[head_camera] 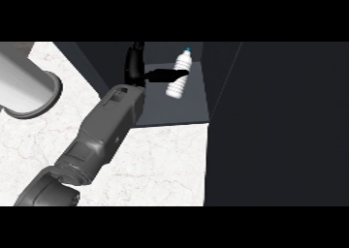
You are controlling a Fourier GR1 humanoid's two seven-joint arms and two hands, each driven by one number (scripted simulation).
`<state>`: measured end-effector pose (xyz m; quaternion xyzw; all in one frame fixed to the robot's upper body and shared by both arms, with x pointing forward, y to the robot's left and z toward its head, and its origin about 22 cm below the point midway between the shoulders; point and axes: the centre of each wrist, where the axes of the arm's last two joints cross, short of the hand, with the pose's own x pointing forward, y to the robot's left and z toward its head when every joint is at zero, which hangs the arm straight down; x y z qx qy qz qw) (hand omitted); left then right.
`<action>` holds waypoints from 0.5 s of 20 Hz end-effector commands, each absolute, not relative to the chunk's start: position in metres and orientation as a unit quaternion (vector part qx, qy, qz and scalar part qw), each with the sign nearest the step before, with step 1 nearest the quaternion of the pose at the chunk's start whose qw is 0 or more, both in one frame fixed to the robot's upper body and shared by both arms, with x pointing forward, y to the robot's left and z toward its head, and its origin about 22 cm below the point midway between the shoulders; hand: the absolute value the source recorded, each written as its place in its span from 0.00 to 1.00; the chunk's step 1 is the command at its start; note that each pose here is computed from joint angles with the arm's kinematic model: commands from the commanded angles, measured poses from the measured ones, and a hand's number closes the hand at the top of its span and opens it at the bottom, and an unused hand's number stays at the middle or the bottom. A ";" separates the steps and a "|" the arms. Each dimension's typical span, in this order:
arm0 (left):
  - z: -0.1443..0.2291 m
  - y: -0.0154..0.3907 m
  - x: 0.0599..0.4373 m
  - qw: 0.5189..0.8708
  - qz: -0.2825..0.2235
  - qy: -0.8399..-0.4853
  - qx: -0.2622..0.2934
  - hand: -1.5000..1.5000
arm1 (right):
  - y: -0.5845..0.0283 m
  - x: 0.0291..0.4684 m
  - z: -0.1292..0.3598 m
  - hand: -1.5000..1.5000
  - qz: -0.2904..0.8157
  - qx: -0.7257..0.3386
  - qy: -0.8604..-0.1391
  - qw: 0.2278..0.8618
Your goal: Pick up the bottled water, place it into the cabinet and close the cabinet
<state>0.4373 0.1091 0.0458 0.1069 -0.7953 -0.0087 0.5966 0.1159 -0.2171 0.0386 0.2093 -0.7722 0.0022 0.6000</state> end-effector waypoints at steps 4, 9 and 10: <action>0.030 0.149 0.434 0.574 0.007 -0.818 0.038 0.00 | -0.213 0.110 0.049 0.00 0.005 0.199 -0.771 0.605; 0.032 0.124 0.429 0.561 0.013 -0.827 -0.004 0.00 | -0.225 0.122 0.047 0.00 -0.019 0.195 -0.772 0.605; 0.021 0.141 0.425 0.562 0.016 -0.827 -0.002 0.00 | -0.230 0.100 0.042 0.00 -0.009 0.181 -0.768 0.615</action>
